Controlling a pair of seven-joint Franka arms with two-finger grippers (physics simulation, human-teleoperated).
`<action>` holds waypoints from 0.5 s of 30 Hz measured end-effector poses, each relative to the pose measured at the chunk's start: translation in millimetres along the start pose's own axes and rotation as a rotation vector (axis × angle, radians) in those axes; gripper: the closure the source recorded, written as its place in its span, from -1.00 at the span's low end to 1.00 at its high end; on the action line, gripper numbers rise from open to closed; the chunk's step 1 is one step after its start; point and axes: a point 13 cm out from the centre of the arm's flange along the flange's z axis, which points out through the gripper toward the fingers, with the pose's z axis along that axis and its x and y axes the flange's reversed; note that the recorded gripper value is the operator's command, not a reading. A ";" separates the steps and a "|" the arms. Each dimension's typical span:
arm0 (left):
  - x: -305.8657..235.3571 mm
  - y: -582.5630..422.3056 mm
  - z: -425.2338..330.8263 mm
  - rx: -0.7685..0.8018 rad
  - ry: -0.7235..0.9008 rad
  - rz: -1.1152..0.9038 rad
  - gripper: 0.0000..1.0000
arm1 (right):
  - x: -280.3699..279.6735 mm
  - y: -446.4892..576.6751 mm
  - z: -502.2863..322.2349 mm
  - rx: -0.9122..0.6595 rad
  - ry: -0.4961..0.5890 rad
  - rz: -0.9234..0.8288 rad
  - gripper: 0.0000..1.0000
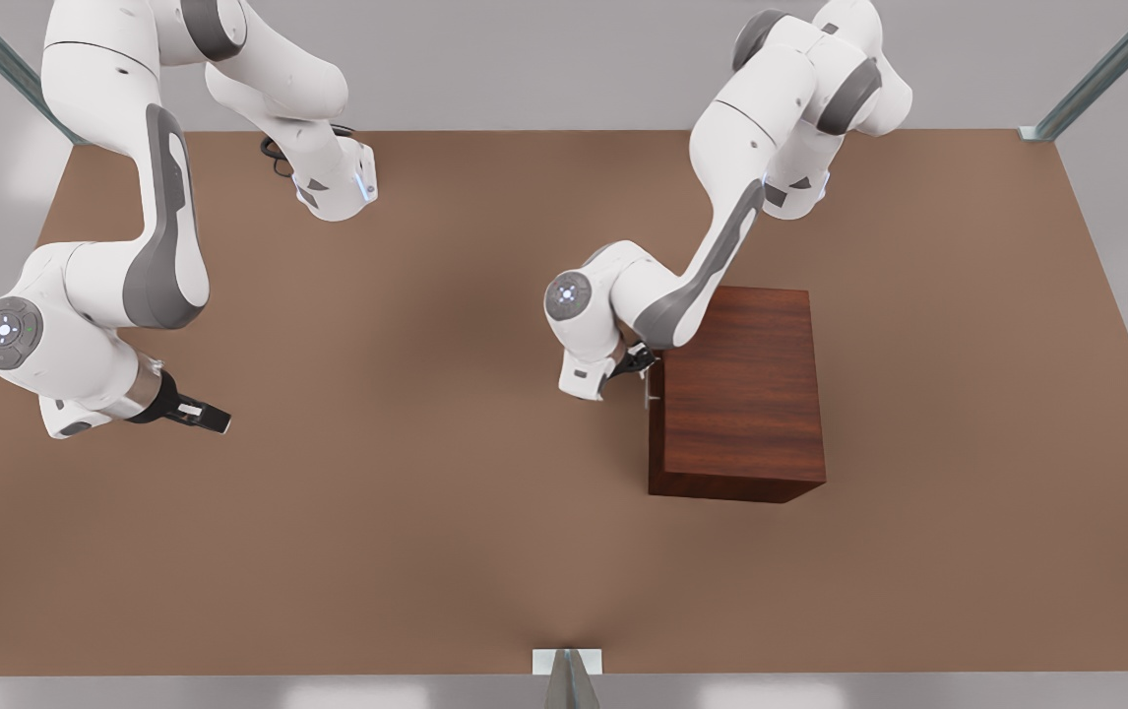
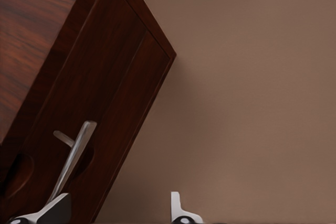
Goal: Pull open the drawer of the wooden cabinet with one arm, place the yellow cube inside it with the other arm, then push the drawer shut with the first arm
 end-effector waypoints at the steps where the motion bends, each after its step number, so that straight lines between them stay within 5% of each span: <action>1: -3.1 1.6 -7.0 0.006 0.000 -0.005 -1.00 | 0.0 0.0 0.0 0.000 0.000 0.000 -1.00; 4: -14.7 9.8 -34.6 0.035 0.011 -0.034 -1.00 | 0.1 0.0 0.0 0.000 0.000 0.000 -1.00; 8: -178.3 213.2 -181.4 0.234 0.133 -0.368 -1.00 | -0.3 0.0 -0.7 0.000 -0.001 0.000 -1.00; 12: -229.6 420.8 -118.7 0.240 0.269 -0.505 -1.00 | -0.3 0.0 -0.7 0.000 -0.001 0.000 -1.00; 15: -250.4 423.8 -127.5 0.281 0.233 -0.381 -1.00 | -0.3 -0.2 -0.7 0.000 -0.001 0.001 -1.00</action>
